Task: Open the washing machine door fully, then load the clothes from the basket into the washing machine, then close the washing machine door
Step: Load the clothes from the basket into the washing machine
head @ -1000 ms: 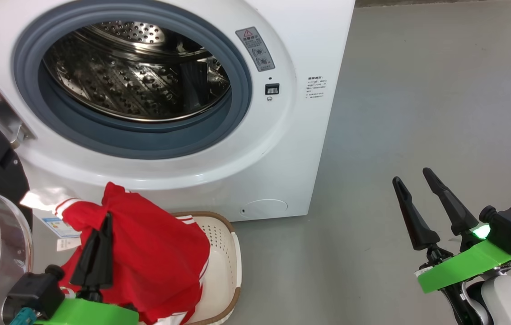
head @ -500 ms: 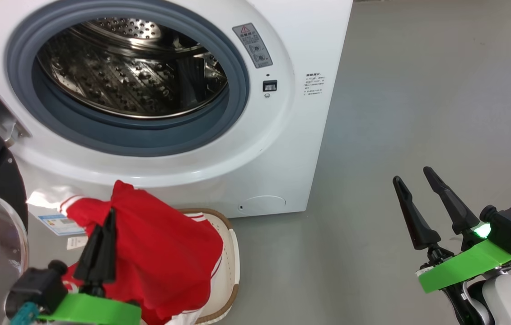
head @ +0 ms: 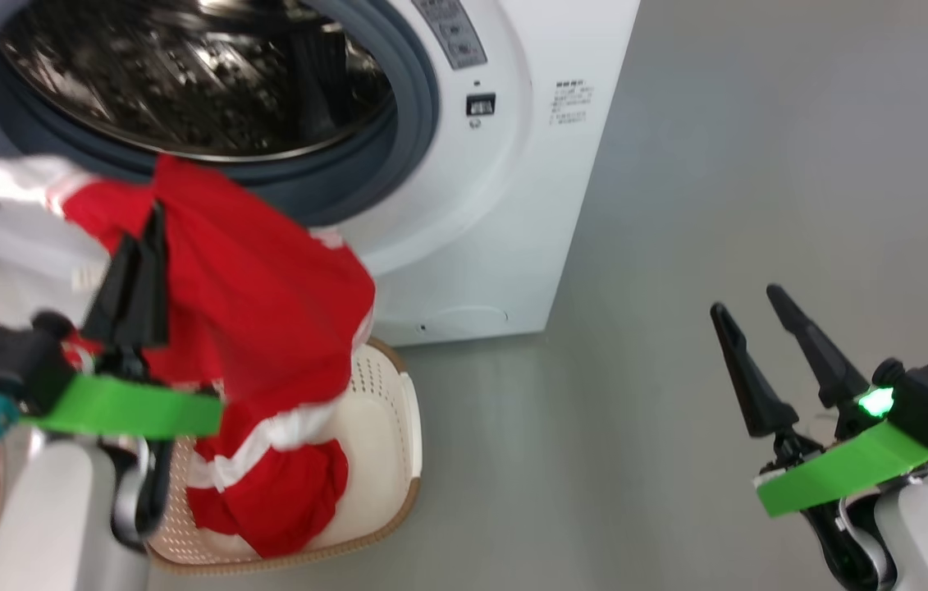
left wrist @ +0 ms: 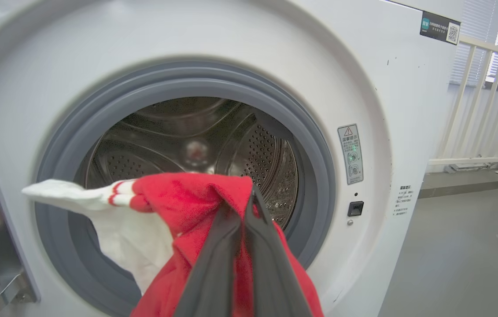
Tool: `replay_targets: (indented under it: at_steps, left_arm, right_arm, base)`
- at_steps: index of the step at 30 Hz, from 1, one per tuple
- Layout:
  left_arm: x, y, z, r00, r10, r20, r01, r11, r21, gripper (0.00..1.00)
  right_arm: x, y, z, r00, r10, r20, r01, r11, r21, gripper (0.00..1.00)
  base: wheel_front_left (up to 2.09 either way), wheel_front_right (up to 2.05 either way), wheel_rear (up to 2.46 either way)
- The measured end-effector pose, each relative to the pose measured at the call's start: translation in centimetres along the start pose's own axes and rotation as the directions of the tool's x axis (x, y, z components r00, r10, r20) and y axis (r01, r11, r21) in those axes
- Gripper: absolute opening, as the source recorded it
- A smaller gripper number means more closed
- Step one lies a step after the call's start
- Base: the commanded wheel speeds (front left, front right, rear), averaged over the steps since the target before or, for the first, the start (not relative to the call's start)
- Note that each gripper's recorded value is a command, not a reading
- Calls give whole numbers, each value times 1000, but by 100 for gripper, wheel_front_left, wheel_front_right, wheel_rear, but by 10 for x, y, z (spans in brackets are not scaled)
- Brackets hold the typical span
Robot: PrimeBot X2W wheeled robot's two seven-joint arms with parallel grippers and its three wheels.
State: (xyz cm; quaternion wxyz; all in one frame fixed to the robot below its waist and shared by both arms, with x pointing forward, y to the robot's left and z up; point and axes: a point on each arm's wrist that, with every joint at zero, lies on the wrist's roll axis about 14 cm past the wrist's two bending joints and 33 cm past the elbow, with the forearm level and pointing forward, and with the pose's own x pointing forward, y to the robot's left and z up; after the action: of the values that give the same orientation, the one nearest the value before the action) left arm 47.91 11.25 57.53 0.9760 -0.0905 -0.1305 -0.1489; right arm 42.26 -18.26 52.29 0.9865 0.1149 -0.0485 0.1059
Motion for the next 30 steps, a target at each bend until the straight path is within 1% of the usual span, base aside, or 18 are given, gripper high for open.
replay_targets:
  at_steps: [5,12,20,21,25,30]
  left_arm:
    - [32,10,-14,1000,-7,-9,7,1000,8,0]
    - [74,36,-60,995,20,-93,-18,1000,22,0]
    - [118,50,-115,984,30,-177,-32,999,-11,0]
    - [130,57,-135,978,43,-205,-48,999,-19,0]
    - [145,67,-158,971,66,-230,-82,995,-58,0]
    - [163,71,-179,967,71,-245,-91,993,-73,0]
  right_arm:
    - [13,-6,-7,1000,-8,-7,8,1000,3,100]
    - [28,-21,-26,999,-36,-39,36,999,6,100]
    - [44,-37,-51,995,-60,-76,61,998,1,100]
    - [48,-42,-63,993,-70,-96,71,997,3,100]
    - [47,-50,-82,986,-93,-137,94,996,6,100]
    - [48,-58,-100,979,-113,-171,116,993,7,100]
  base:
    - [0,0,0]
    - [0,0,0]
    - [0,0,0]
    - [0,0,0]
    - [0,0,0]
    - [0,0,0]
